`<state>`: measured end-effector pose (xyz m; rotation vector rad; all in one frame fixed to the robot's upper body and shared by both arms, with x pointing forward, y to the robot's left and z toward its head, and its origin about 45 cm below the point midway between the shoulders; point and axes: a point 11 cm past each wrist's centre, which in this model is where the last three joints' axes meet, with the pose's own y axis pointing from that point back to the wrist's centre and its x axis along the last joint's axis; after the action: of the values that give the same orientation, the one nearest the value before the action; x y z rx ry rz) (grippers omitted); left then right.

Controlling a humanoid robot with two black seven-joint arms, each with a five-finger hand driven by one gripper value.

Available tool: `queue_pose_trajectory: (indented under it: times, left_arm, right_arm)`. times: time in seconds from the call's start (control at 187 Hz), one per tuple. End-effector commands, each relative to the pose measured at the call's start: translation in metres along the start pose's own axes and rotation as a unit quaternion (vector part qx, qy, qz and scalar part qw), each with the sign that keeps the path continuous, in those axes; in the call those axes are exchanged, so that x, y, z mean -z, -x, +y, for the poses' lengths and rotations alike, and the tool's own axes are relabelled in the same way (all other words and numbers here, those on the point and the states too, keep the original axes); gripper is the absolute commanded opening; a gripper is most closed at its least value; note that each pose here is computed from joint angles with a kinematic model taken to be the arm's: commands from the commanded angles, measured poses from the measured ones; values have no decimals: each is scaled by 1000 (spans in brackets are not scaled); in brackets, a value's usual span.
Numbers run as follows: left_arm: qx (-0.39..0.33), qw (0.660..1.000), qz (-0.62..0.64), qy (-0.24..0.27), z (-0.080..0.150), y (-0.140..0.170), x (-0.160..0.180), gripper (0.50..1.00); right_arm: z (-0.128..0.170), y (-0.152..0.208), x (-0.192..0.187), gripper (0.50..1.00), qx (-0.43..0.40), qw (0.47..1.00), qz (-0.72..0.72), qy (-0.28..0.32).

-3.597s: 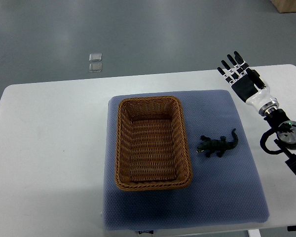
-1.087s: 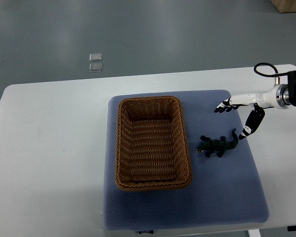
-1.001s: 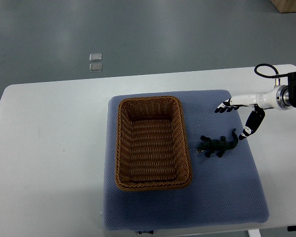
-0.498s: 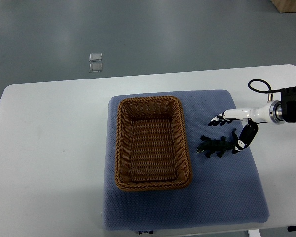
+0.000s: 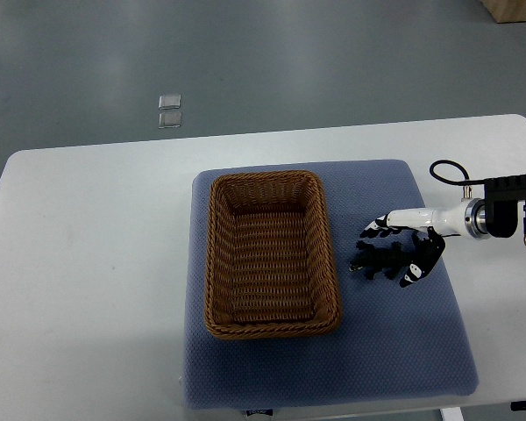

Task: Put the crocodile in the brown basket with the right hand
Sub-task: 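Lower the right hand over the green crocodile and close fingers around it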

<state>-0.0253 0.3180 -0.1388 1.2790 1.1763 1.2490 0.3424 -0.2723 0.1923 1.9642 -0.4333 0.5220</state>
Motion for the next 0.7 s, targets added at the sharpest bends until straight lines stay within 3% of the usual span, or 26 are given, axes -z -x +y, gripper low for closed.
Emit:
queue_pose_trajectory:
  times: [0.0, 0.305, 0.621, 0.696]
  left_arm:
    - [1, 1000, 0, 0, 0, 0, 0, 1000]
    - [1, 1000, -1, 1, 0, 1, 0, 1000]
    - [1, 1000, 0, 0, 0, 1, 1, 1000]
    - [1, 1000, -1, 0, 0, 1, 1, 1000]
  right_arm:
    - [-4, 4, -1, 901, 1, 1000, 1, 1]
    - [-11, 6, -6, 832, -4, 1000, 4, 12]
    - [-19, 10, -13, 827, -13, 999, 16, 25]
    - [-20, 11, -16, 791, -14, 999, 18, 30]
